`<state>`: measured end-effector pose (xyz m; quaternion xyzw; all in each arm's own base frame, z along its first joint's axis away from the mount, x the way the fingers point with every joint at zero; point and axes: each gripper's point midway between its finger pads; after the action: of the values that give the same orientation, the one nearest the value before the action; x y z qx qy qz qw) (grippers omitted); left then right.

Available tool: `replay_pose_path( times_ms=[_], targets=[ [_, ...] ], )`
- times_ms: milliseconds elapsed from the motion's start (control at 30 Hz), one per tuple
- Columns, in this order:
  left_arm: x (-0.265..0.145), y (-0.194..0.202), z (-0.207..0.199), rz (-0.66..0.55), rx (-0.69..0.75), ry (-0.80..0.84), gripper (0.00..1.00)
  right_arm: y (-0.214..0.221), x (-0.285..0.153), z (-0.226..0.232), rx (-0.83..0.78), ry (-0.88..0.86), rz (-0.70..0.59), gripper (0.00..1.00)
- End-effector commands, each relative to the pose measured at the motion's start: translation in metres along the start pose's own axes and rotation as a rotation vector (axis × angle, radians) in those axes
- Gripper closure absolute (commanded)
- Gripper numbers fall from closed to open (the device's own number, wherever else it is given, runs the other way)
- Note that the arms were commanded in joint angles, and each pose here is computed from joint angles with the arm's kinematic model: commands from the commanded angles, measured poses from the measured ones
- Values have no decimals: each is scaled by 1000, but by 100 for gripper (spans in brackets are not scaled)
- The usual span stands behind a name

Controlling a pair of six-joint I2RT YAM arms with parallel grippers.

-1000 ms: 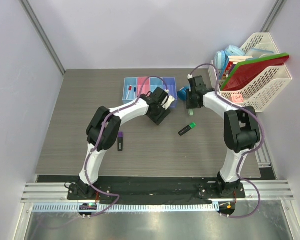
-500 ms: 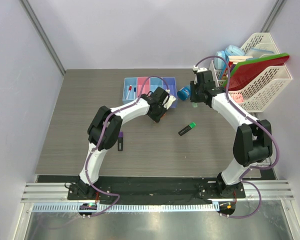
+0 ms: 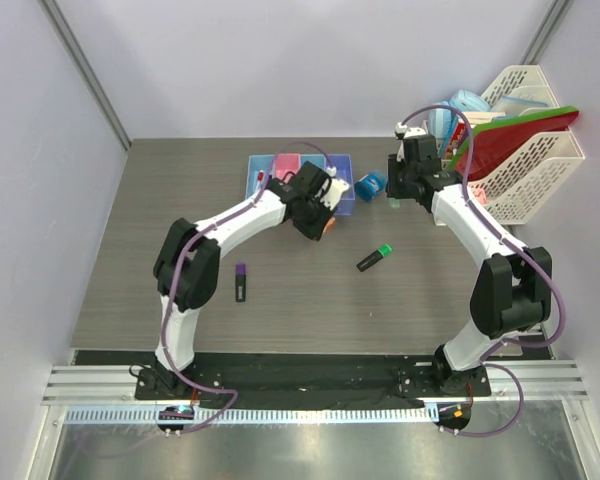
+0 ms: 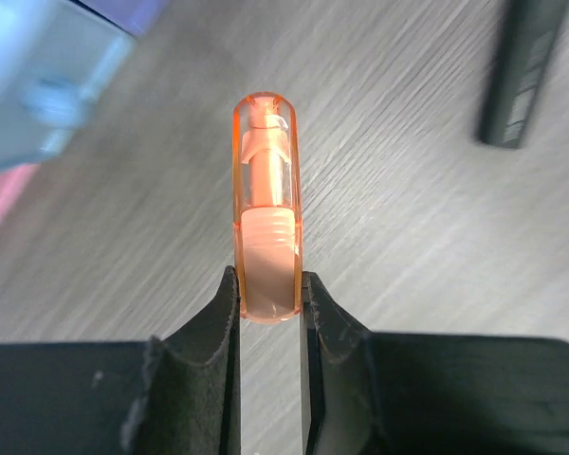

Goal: Sort the stationery into containers
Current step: Pick up the stationery from the center of the board, then place the stationery in the storage box.

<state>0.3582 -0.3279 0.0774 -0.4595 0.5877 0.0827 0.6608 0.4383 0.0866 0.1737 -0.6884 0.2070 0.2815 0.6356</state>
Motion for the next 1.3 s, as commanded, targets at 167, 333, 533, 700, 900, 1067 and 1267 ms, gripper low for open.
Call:
replay_pose_path(
  times_ms=[167, 333, 533, 700, 900, 1067, 1267],
  targets=[
    [-87, -80, 35, -346, -158, -12, 100, -43, -25, 7, 51, -51, -128, 90],
    [-76, -97, 44, -412, -239, -3, 100, -48, -19, 15, 75, -88, -137, 90],
    [-51, -130, 48, -456, -297, 47, 100, -46, -16, 22, 62, -131, -144, 90],
    [-22, -141, 72, -456, -376, 18, 100, -35, -16, 20, 26, -126, -134, 90],
    [-19, -150, 109, -501, -437, -69, 100, -30, -23, 18, -7, -121, -147, 90],
    [-7, -145, 117, -486, -441, -91, 98, -33, -23, 20, -11, -137, -159, 90],
    [10, -131, 118, -442, -437, -91, 71, -40, -18, 25, 1, -158, -161, 90]
  ],
)
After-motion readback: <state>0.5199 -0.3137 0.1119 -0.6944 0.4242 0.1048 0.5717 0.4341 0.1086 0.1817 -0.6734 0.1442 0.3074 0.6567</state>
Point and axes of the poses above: each gripper's point midway between its finger pads, its own x axis out along the fingers, its own z axis along the line the jaws close on, y = z × x, and after that the axes turned 5 degrees about -x, right-handed
